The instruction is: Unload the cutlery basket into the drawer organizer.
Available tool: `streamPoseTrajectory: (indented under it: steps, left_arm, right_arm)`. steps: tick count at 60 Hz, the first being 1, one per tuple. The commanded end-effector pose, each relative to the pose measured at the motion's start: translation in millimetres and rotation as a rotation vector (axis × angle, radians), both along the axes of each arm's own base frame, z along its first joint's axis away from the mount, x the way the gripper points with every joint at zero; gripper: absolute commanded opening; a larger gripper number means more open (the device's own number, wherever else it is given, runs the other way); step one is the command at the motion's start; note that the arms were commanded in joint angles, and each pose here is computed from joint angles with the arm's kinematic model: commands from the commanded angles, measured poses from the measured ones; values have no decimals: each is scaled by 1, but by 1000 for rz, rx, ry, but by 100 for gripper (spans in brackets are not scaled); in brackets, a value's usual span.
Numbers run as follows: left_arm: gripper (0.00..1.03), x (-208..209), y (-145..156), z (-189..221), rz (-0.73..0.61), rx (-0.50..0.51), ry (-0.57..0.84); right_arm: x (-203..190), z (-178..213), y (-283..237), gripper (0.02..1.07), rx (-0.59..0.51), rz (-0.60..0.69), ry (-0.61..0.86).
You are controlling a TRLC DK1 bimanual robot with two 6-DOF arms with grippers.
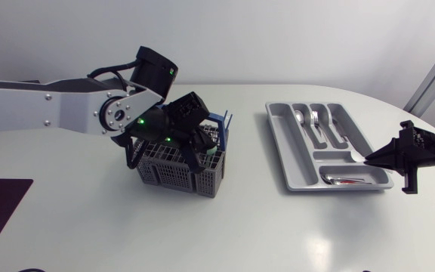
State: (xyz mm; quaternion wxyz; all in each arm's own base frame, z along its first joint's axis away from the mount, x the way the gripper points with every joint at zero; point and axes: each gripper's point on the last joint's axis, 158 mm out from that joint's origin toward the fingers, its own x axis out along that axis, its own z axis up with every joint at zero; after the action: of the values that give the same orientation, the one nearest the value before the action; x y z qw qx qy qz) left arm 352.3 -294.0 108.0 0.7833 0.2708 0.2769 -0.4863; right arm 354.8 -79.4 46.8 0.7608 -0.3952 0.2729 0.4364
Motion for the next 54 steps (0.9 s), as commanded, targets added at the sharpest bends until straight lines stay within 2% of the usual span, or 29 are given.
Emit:
streamPoseTrajectory:
  steps: [1, 36, 42, 50, 54]
  left_arm:
    - [3, -9, -8, -9, -19, 8, 48]
    - [3, -12, -6, 34, -9, -44, -13]
    - [3, -14, -4, 43, -7, -56, -30]
    - [3, -21, -2, 53, -18, -71, -59]
    - [3, -23, -3, 58, -21, -80, -73]
  right_arm:
    - [-6, -19, 12, 8, -26, 58, 14]
    - [9, -65, 12, 9, -212, 97, -35]
    - [9, -66, 13, 21, -233, 103, -47]
    - [13, -62, 12, 58, -261, 102, -77]
    - [13, -61, 12, 66, -274, 101, -85]
